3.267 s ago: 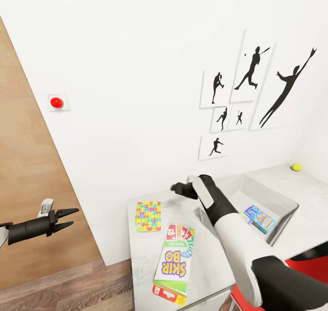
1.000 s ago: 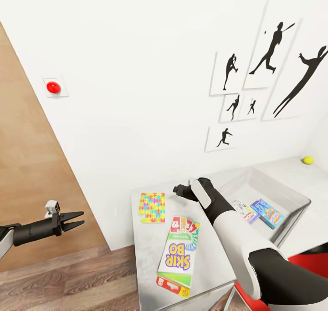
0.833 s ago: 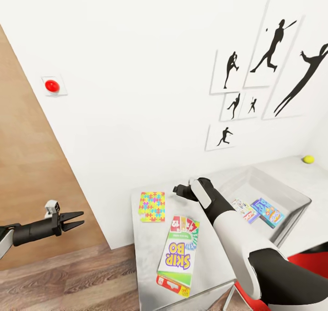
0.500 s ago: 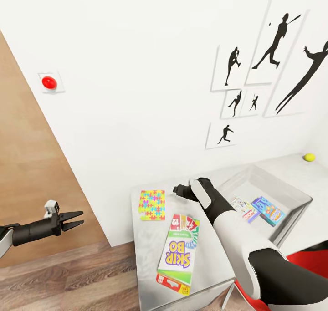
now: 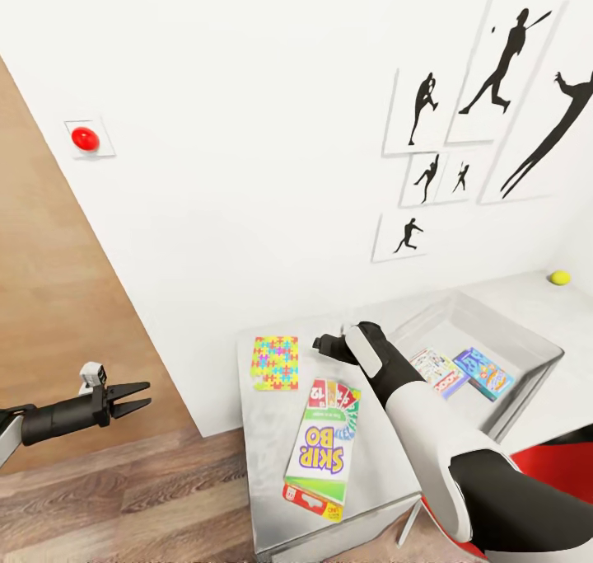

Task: Put all the toys in the child's room - the three board games (two on the bed and one on the table), the two jigsaw puzzles on the table, and the tennis ball on the table - inside the toy box on the table in the child's room.

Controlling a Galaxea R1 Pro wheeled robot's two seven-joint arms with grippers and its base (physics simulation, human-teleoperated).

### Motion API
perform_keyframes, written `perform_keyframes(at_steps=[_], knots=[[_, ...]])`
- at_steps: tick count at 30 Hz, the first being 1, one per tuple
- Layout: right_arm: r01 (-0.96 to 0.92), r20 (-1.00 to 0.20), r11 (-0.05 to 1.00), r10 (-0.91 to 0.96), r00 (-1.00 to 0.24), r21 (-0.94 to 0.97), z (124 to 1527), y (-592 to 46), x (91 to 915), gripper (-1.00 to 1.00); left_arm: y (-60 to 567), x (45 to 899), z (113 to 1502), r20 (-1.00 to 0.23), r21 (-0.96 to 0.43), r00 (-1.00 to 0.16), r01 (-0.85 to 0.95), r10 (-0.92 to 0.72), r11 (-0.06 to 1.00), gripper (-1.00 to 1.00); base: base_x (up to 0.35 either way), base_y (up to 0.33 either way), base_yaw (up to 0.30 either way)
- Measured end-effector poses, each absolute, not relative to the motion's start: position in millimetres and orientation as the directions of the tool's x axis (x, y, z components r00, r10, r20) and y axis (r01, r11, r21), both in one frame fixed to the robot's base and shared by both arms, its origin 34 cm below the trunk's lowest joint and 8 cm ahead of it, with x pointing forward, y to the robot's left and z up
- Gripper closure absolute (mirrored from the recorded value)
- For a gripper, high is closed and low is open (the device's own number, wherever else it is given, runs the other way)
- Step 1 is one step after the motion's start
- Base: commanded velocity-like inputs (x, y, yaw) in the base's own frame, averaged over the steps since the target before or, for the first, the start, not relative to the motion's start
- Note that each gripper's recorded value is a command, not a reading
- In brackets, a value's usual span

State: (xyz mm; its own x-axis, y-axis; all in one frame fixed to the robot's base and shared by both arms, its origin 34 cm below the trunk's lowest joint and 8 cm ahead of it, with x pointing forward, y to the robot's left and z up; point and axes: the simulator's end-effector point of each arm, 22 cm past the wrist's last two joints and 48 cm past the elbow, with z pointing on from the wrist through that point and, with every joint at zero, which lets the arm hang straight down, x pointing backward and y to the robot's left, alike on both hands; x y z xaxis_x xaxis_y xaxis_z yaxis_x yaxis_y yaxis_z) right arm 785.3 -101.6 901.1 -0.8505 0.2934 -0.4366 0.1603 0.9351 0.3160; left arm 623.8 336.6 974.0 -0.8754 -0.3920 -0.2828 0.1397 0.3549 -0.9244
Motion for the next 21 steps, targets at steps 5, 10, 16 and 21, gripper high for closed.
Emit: perform_keyframes(at_steps=[5,10,16,21], knots=[[0.163,-0.430,0.935,0.293,-0.854,0.314,896,-102,785,-1.00,337,624,970,-0.276,-0.925,-0.878,0.132,-0.392,0.356,-1.00,-0.004,0.000,0.000],[0.165,-0.423,0.935,0.293,-0.858,0.312,890,-102,784,-1.00,338,623,966,-0.269,-0.926,-0.880,0.124,-0.392,0.357,-1.00,-0.001,0.000,0.000],[0.168,-0.414,0.935,0.293,-0.862,0.311,884,-102,783,-1.00,338,623,961,-0.261,-0.927,-0.882,0.115,-0.392,0.358,-1.00,0.000,0.000,0.000],[0.171,-0.408,0.935,0.293,-0.865,0.309,878,-102,782,-1.00,338,623,957,-0.254,-0.927,-0.884,0.108,-0.392,0.358,-1.00,0.000,0.000,0.000]])
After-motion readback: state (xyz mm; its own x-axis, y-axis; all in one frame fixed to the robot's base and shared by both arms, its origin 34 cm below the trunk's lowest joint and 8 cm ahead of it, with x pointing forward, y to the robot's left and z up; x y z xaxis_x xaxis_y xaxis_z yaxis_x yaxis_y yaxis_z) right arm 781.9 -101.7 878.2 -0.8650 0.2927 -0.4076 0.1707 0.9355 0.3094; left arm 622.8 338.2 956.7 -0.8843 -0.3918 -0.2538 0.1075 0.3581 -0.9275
